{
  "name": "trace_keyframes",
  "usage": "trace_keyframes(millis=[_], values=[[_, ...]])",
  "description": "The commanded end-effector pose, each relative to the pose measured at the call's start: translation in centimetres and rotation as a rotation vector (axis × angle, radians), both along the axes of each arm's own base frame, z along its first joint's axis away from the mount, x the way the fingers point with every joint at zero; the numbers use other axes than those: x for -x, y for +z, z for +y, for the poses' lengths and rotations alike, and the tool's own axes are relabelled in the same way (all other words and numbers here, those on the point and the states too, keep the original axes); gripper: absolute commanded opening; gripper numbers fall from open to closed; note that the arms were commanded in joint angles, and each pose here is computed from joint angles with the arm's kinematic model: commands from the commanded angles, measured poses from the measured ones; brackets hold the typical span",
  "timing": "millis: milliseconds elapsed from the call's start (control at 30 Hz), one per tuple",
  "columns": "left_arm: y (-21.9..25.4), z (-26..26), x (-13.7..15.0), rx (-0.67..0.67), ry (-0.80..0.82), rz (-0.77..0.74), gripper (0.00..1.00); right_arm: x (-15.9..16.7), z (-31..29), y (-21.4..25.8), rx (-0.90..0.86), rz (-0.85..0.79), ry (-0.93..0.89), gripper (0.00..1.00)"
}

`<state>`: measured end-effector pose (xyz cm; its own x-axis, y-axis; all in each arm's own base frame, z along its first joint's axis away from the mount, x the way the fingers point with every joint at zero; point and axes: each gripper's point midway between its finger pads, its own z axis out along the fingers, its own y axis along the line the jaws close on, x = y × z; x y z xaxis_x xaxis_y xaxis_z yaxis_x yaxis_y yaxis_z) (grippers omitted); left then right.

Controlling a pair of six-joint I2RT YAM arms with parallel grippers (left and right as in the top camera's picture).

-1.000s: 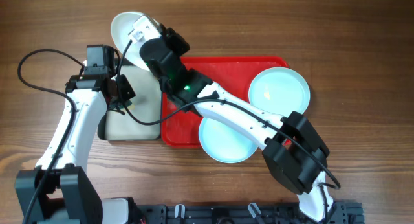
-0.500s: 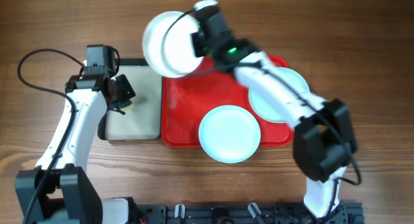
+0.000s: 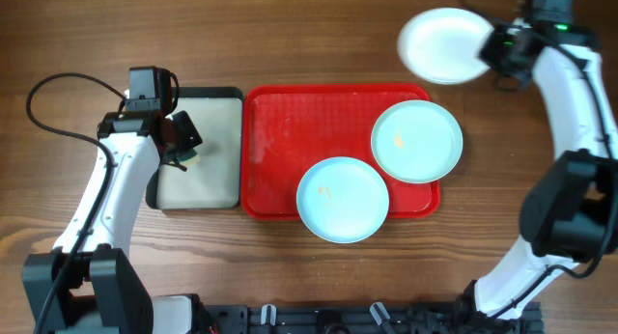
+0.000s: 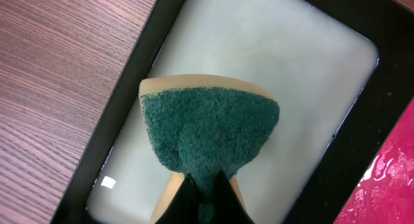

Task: Clean dirty plates on tray and stack at the side
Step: 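Carry the white plate right and set it on the table beside the tray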

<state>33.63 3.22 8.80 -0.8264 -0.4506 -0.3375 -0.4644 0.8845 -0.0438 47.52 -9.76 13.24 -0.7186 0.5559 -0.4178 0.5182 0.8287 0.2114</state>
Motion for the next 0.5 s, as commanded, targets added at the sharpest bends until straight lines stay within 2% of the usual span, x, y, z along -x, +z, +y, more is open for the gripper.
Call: trace_keyframes(millis=[0, 133, 467], values=[[0.0, 0.3, 0.1, -0.009, 0.017, -0.003, 0.04, 2.0, -4.9, 1.2, -0.015, -0.001, -0.121, 0.04], [0.0, 0.3, 0.1, -0.009, 0.017, -0.003, 0.04, 5.6, -8.9, -0.1, 0.006, 0.094, -0.191, 0.04], [0.0, 0.3, 0.1, -0.009, 0.017, -0.003, 0.04, 9.7, -8.7, -5.9, 0.003, 0.243, -0.217, 0.04]])
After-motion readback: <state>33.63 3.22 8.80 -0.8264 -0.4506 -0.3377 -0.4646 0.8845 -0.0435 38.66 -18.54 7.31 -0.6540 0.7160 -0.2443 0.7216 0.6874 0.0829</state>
